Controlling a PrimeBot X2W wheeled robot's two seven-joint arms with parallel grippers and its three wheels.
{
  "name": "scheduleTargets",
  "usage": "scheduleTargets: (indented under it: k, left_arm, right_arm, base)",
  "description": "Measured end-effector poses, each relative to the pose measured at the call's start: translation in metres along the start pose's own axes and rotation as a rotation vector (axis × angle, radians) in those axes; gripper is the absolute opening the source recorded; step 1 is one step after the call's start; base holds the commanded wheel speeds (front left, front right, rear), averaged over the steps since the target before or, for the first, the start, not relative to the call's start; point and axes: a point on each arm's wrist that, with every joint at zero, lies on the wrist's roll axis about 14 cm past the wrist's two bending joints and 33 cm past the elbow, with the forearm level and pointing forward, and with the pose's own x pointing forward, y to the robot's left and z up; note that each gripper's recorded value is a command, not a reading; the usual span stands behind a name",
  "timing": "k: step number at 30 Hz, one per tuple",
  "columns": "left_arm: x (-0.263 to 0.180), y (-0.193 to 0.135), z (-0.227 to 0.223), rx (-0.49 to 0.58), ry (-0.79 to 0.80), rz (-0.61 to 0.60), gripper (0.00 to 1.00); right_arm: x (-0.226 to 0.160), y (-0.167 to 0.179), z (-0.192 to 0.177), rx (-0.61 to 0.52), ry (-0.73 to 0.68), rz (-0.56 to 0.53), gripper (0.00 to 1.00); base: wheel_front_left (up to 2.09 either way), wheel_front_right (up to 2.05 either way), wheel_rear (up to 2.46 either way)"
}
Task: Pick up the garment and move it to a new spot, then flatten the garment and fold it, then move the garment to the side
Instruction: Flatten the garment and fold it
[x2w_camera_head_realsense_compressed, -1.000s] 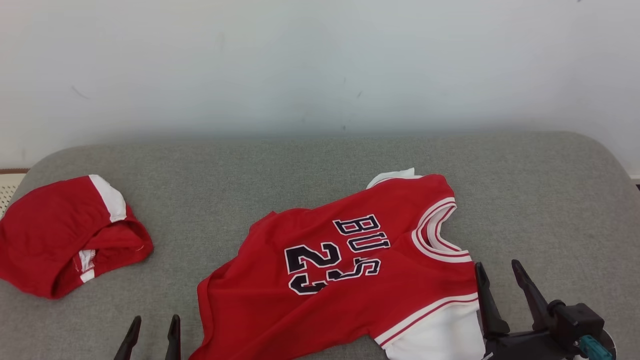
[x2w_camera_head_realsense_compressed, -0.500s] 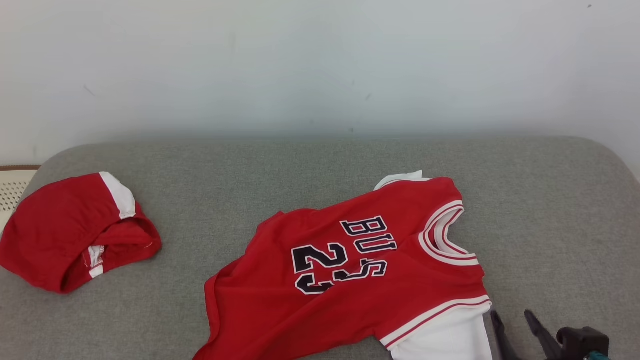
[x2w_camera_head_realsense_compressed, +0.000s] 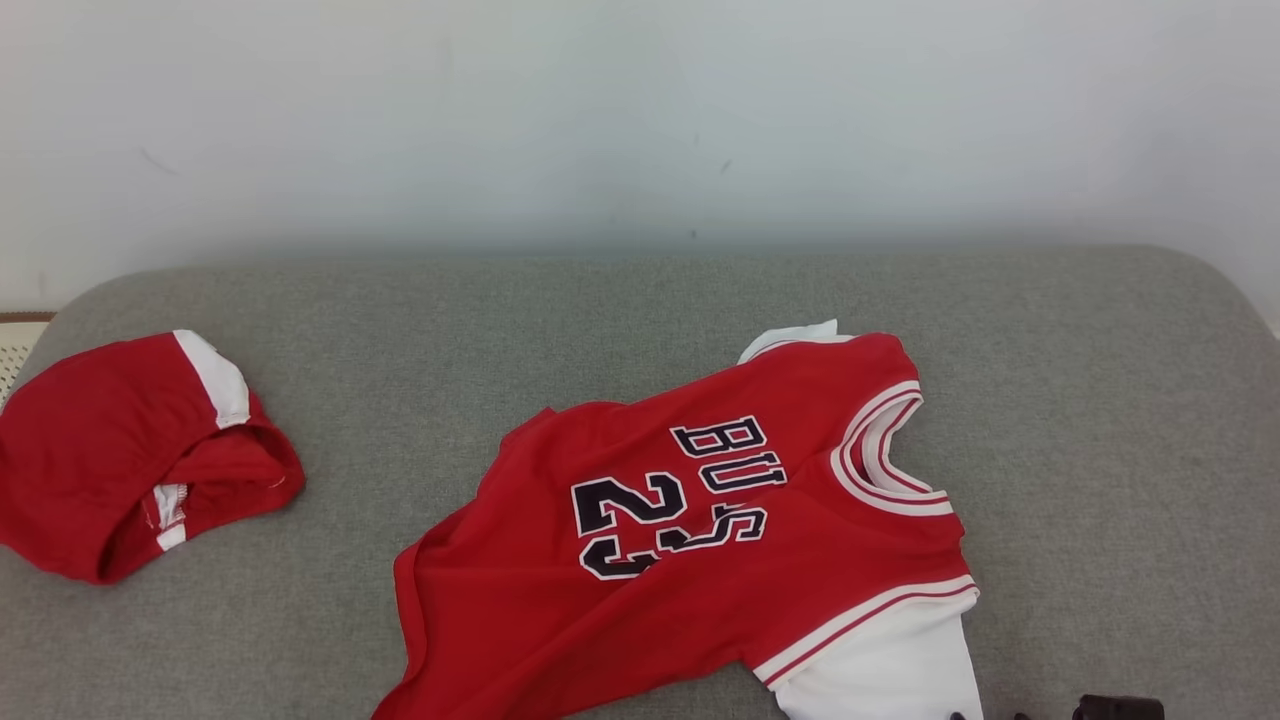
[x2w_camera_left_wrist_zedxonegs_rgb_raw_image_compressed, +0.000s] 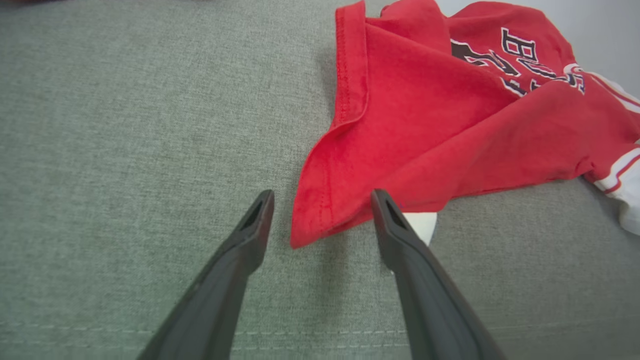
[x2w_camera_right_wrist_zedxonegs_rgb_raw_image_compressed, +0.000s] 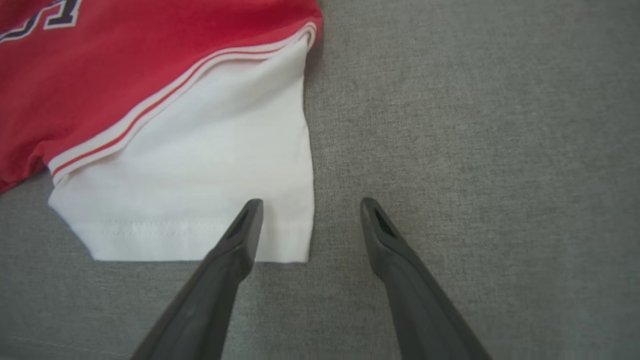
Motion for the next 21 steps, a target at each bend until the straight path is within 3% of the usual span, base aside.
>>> scheduleTargets:
  k: [12,13,14,16,17,18,19,20,21]
  left_arm:
    - [0.021,-0.006,-0.018,-0.022,0.046,-0.026,1.0]
    - [0.022,-0.008,-0.017,-0.024,0.043,-0.03,1.0]
    - [0.023,-0.008,-0.018,-0.027,0.042,-0.032,1.0]
    - [0.024,-0.011,-0.021,-0.028,0.053,-0.041,0.97]
    - [0.024,-0.012,-0.024,-0.024,0.063,-0.046,0.49]
    - [0.023,-0.012,-0.025,-0.019,0.067,-0.048,0.37]
    - [0.024,-0.012,-0.023,-0.019,0.056,-0.047,0.12]
    - [0.024,-0.012,-0.023,-0.019,0.056,-0.047,0.0]
    - [0.024,-0.012,-0.021,-0.017,0.048,-0.047,0.0]
  right_arm:
    - [0.014,0.014,-0.015,0.06,0.075,0.039,1.0]
    - [0.015,0.014,-0.016,0.061,0.078,0.042,0.9]
    - [0.017,0.015,-0.016,0.061,0.081,0.045,0.73]
    - [0.02,0.017,-0.015,0.056,0.082,0.052,0.21]
    - [0.021,0.019,-0.015,0.054,0.08,0.058,0.0]
    - [0.023,0.021,-0.014,0.056,0.079,0.065,0.0]
    - [0.024,0.024,-0.013,0.057,0.074,0.074,0.0]
    - [0.024,0.024,-0.013,0.057,0.074,0.074,0.0]
    - [0.025,0.028,-0.013,0.062,0.071,0.082,0.0]
  base:
    - [0.0,0.0,0.0]
    - [0.0,0.0,0.0]
    - [0.0,0.0,0.0]
    - [0.0,0.0,0.0]
    - [0.0,0.0,0.0]
    - [0.0,0.0,0.0]
    - [0.0,0.0,0.0]
    - [0.0,0.0,0.0]
    - [0.0,0.0,0.0]
